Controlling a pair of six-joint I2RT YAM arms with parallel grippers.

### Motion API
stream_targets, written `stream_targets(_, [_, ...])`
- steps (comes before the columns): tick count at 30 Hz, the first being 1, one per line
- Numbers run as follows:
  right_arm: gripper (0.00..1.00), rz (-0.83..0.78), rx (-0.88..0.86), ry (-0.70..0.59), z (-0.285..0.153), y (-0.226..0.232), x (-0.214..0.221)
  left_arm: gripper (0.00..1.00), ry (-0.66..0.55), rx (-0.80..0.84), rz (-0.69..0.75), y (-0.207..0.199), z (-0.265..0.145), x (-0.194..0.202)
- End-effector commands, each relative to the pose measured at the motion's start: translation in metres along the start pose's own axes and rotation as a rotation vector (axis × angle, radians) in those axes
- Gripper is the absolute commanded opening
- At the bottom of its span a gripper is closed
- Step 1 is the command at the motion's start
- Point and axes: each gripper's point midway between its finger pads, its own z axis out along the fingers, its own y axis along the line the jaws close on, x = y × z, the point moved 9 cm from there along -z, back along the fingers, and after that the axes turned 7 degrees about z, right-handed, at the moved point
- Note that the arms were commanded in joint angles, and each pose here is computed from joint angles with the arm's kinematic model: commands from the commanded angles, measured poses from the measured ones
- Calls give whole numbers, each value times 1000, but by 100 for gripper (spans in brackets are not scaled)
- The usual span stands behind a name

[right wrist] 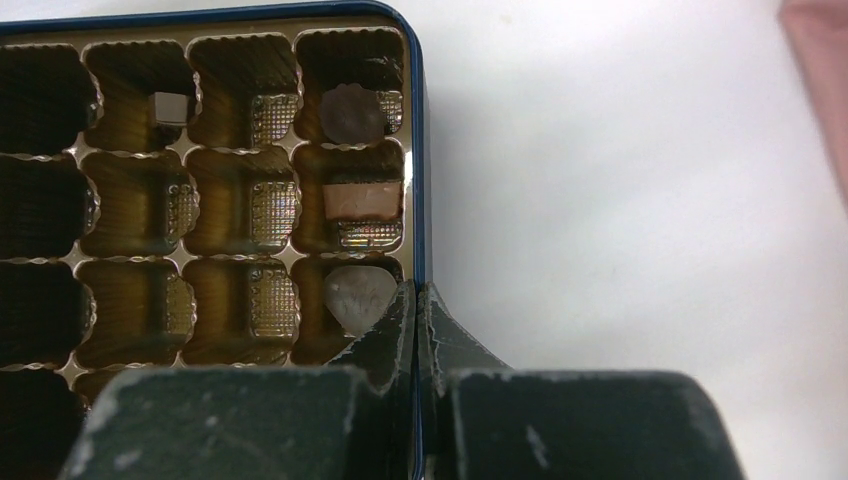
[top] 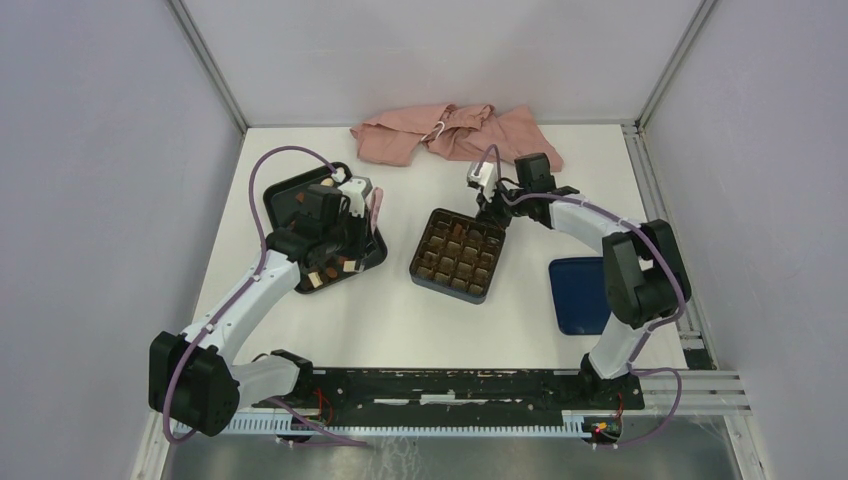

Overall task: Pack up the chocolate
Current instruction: Adjust the packing box at the center of the board, then adjust the clamp.

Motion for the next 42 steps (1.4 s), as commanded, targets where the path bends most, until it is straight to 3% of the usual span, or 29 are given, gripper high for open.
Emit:
stream_targets(1, [0, 55, -32, -72, 2, -14, -4, 4, -81, 88, 39, -6, -2, -15])
stream_targets(4, [3, 81, -42, -78, 1, -18, 0, 4, -87, 150, 4, -12, -1, -16])
stream_targets(10, [36, 77, -22, -115, -21, -28, -8, 4, -100, 219, -59, -20, -5, -16])
stream_targets(16, [52, -10, 28, -169, -55, -26, -30, 4, -125, 350, -102, -31, -12, -24])
stream_targets(19, [60, -66, 23, -252, -74, -16, -46, 5, -202, 521, -103, -45, -18, -31])
stream_targets(23, [71, -106, -57, -418, -92, 7, -67, 5, -301, 626, -114, -56, -22, -35])
stream_targets(26, [72, -18, -199, -519, -96, 21, -83, 5, -360, 646, -110, -65, -22, -41])
stream_targets(32, [71, 274, -346, -704, -105, 53, -102, 5, -495, 459, -91, -97, -19, -52])
stream_targets(36, [71, 383, -372, -693, -96, 64, -109, 5, -549, 338, -119, -110, -14, -56])
stream_targets(42, [71, 494, -365, -607, -77, 76, -117, 5, -530, 232, -136, -124, -5, -56])
